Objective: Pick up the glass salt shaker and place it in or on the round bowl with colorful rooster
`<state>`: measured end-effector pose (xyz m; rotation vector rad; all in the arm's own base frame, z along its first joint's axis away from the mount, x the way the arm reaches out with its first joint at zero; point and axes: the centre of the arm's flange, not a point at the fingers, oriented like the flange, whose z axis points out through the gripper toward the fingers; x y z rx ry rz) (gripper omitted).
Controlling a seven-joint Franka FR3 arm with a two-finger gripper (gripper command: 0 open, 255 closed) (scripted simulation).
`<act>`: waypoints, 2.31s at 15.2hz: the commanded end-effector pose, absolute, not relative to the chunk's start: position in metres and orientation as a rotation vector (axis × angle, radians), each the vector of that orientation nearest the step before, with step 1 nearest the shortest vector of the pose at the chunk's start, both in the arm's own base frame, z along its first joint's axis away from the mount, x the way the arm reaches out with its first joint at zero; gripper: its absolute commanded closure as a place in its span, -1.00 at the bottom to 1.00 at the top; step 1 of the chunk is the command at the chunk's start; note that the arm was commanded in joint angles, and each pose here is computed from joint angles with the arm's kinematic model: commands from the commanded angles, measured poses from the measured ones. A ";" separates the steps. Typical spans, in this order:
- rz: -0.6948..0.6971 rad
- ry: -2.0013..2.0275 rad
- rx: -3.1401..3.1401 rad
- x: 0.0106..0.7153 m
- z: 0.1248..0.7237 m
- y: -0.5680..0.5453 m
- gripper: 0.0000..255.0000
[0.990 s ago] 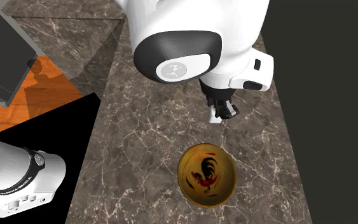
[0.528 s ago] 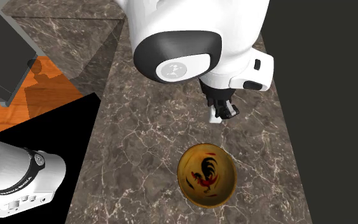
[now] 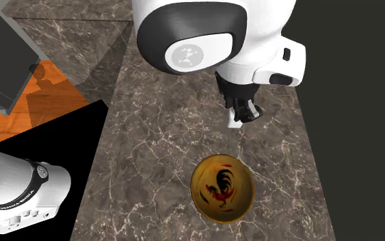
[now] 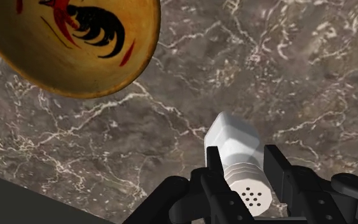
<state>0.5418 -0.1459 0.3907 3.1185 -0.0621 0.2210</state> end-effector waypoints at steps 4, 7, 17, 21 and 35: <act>0.220 -0.062 3.118 0.542 0.417 -0.144 1.00; 0.220 -0.062 3.118 0.542 0.433 -0.144 1.00; 0.220 -0.062 3.118 0.542 0.481 -0.144 1.00; 0.220 -0.062 3.118 0.506 0.491 -0.182 1.00; 0.220 -0.062 3.118 0.418 0.490 -0.274 1.00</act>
